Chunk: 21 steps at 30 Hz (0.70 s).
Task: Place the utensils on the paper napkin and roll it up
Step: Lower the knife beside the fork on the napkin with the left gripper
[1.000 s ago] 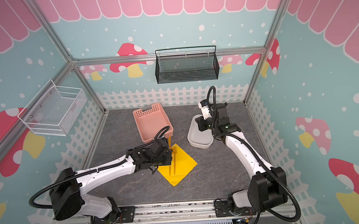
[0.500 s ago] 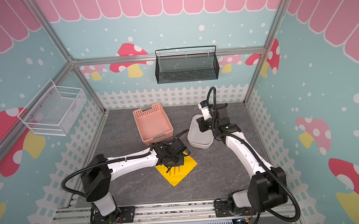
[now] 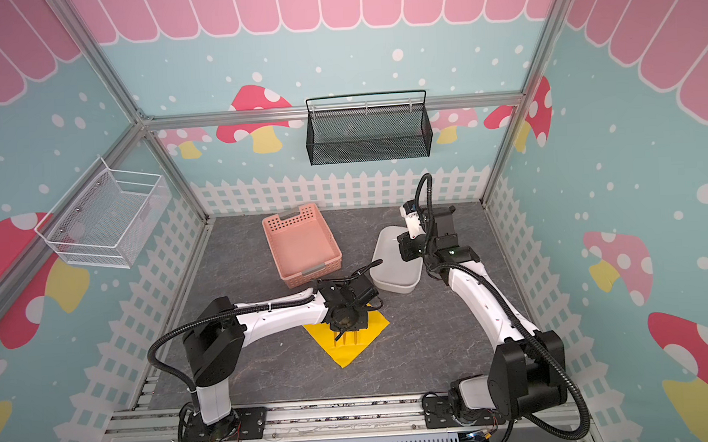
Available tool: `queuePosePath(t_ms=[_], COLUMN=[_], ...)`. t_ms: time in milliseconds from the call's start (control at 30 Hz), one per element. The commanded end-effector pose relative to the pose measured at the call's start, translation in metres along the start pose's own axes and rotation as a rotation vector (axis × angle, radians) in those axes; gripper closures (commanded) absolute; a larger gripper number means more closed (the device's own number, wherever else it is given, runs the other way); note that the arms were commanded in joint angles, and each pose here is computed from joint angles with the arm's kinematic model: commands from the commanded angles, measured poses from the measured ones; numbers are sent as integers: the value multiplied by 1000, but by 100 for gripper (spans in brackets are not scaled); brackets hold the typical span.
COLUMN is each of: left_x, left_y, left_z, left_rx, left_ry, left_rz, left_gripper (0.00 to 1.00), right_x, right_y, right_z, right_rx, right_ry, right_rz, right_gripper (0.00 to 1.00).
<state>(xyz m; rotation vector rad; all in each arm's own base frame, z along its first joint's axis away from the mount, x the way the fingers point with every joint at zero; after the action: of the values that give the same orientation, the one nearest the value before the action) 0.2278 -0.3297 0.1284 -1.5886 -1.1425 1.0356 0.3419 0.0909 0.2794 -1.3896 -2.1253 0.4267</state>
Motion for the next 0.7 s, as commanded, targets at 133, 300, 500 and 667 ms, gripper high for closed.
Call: queuePosePath(t_ms=[133, 300, 500, 667], left_x=[-4, -1, 2, 6], left_y=[7, 13, 18, 21], left_z=[-5, -4, -4, -4], left_rx=[28, 53, 62, 70], left_ry=[-7, -12, -27, -35], left_rz=[-35, -62, -72, -86], left_gripper=[100, 100, 100, 100], right_x=[-3, -4, -5, -6], right_y=[-1, -2, -1, -1], right_z=[4, 5, 7, 7], right_rx=[15, 14, 20, 20], right_ry=[-4, -1, 4, 4], right_rz=[-11, -14, -16, -15], right_gripper=[89, 89, 89, 89])
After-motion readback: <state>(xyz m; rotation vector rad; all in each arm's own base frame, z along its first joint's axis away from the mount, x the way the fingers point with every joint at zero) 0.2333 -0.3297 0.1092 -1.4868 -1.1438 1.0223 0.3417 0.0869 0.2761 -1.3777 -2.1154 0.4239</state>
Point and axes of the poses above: each gripper's point midway between its finger pads, its own y axis out along the fingers, its own x axis along the line the jaws close on, z = x × y, the point moved 8 cm from there along -y, back along the fingers, and after that the axes turned 11 degrees about y, right-handed, at the moved point
